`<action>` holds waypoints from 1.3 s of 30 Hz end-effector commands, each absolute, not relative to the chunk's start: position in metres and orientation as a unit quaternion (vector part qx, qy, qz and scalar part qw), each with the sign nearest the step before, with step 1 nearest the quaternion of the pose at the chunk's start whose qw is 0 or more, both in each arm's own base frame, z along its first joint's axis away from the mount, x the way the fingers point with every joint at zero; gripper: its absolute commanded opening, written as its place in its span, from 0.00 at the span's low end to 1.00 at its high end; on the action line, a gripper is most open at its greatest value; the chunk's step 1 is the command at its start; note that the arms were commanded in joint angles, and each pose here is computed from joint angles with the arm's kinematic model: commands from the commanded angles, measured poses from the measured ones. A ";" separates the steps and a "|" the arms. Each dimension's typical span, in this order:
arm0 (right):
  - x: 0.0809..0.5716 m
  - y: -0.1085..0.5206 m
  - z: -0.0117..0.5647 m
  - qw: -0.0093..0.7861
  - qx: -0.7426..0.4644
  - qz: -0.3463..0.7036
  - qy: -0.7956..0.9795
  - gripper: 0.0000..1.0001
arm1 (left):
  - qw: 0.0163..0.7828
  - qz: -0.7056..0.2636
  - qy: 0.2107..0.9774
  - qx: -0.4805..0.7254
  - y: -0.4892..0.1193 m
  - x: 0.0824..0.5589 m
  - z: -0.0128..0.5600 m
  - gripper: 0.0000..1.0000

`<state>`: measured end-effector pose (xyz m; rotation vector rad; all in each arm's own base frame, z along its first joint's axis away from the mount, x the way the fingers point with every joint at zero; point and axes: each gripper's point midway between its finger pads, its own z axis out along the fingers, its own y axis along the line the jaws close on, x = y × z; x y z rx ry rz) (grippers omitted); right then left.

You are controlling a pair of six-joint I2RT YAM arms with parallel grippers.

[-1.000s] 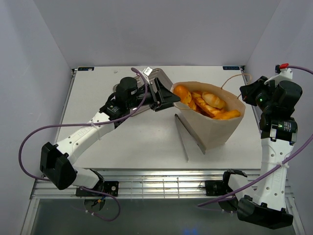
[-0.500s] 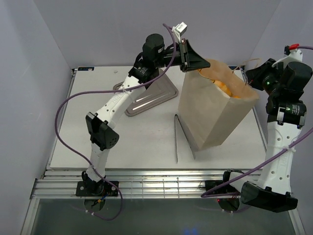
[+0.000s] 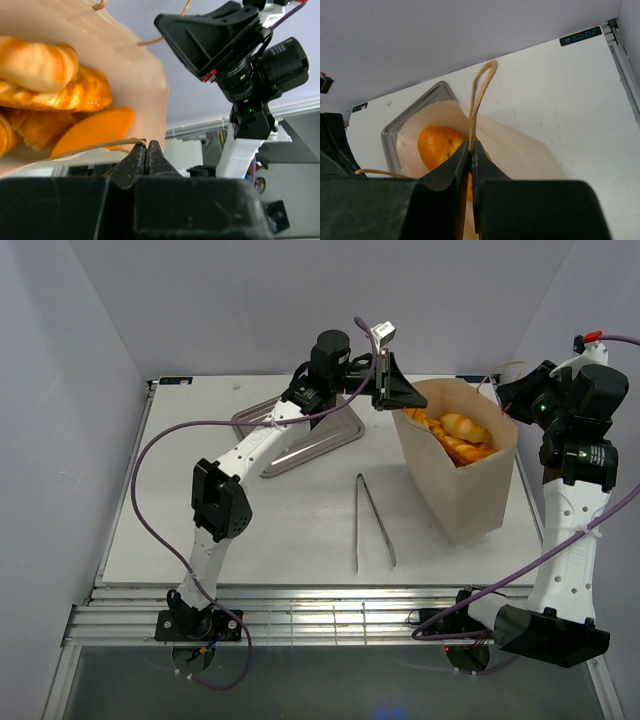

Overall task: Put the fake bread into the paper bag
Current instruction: Adjust the paper bag at the center of the board.

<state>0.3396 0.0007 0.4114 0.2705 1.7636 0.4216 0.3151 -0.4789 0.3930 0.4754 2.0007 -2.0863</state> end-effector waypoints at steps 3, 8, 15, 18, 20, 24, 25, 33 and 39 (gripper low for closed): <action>0.321 0.004 0.475 0.690 0.089 0.173 0.697 0.08 | 0.197 -0.716 0.644 0.184 -0.450 0.308 0.465 0.00; 0.341 0.009 0.426 0.637 0.096 0.198 0.738 0.08 | 0.137 -0.731 0.644 0.182 -0.458 0.350 0.427 0.00; 0.346 0.005 0.419 0.640 0.099 0.189 0.739 0.08 | 0.145 -0.739 0.638 0.159 -0.454 0.369 0.419 0.00; 0.346 0.002 0.402 0.631 0.110 0.184 0.746 0.08 | 0.155 -0.740 0.637 0.154 -0.453 0.374 0.422 0.00; 0.343 0.000 0.396 0.632 0.117 0.177 0.745 0.08 | 0.152 -0.740 0.637 0.153 -0.454 0.375 0.419 0.00; 0.341 -0.005 0.376 0.621 0.127 0.162 0.757 0.09 | 0.130 -0.736 0.648 0.151 -0.457 0.376 0.399 0.00; 0.339 -0.006 0.372 0.618 0.129 0.160 0.759 0.10 | 0.128 -0.734 0.649 0.150 -0.458 0.377 0.396 0.00; 0.336 -0.016 0.363 0.615 0.137 0.127 0.766 0.32 | 0.149 -0.728 0.650 0.156 -0.450 0.368 0.400 0.69; 0.329 -0.025 0.375 0.627 0.143 0.101 0.759 0.85 | 0.185 -0.721 0.647 0.167 -0.437 0.353 0.422 0.98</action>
